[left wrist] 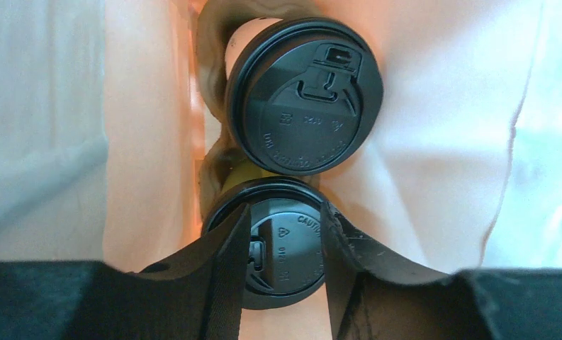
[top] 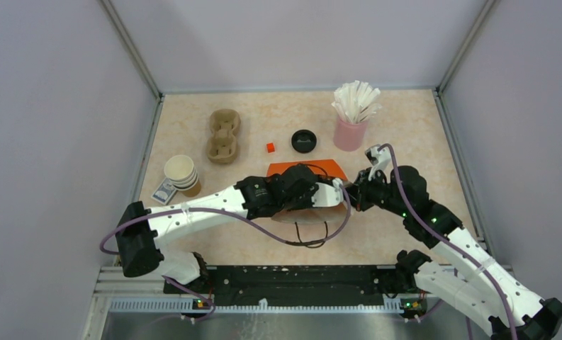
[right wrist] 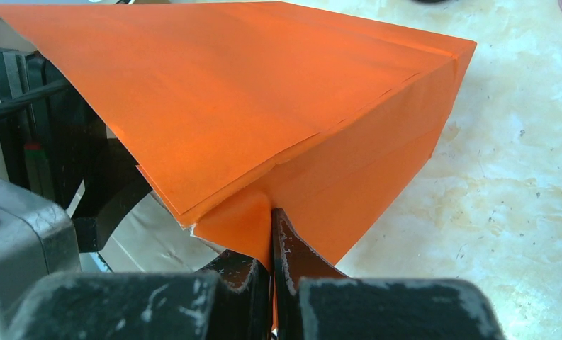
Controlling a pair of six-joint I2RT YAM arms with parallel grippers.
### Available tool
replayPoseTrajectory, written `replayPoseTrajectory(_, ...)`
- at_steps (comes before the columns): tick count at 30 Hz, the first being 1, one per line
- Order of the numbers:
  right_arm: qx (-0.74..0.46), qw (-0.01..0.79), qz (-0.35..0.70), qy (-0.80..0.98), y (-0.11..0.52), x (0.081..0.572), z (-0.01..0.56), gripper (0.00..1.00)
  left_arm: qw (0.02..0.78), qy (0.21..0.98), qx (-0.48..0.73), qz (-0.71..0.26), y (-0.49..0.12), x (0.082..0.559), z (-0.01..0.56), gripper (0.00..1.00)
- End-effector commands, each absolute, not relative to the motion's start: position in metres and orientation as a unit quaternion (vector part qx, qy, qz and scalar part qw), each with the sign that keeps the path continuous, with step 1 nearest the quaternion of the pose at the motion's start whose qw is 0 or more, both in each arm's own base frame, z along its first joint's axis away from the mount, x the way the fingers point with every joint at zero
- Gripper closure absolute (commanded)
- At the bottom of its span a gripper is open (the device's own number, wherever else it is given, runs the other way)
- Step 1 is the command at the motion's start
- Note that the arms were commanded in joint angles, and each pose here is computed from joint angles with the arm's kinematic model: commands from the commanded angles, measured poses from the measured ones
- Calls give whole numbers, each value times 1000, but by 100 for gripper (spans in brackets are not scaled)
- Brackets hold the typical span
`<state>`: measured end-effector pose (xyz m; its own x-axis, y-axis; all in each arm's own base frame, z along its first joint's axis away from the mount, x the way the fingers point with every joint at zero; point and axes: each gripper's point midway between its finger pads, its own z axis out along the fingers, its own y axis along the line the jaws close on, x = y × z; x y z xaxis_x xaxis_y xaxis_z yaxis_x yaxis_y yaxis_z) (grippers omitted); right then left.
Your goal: Pack the takeout coffee
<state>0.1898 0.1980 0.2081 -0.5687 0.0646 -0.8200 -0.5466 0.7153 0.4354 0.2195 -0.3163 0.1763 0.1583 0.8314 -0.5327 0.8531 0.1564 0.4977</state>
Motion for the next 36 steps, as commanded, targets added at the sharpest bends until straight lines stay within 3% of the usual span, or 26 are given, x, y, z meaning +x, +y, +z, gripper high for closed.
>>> replayPoseTrajectory(1, -160, 451, 364, 799, 205, 189, 224, 100, 429, 636, 639, -57, -333, 213, 204, 58)
replayPoseTrajectory(8, -163, 450, 361, 801, 206, 192, 224, 100, 416, 637, 644, -78, -341, 206, 196, 74)
replayPoseTrajectory(15, -158, 452, 362, 800, 207, 194, 226, 100, 404, 628, 659, -91, -350, 202, 188, 75)
replayPoseTrajectory(16, -157, 452, 363, 800, 207, 194, 227, 100, 403, 625, 662, -93, -351, 201, 188, 72)
replayPoseTrajectory(19, -157, 451, 365, 799, 209, 195, 228, 100, 407, 624, 660, -94, -354, 201, 191, 48)
replayPoseTrajectory(25, -155, 452, 364, 800, 209, 197, 229, 100, 426, 625, 647, -95, -354, 203, 205, 33)
replayPoseTrajectory(27, -154, 451, 365, 800, 210, 197, 229, 100, 427, 622, 649, -97, -353, 201, 206, 33)
replayPoseTrajectory(36, -148, 451, 367, 800, 210, 198, 232, 100, 416, 617, 665, -69, -334, 200, 198, 79)
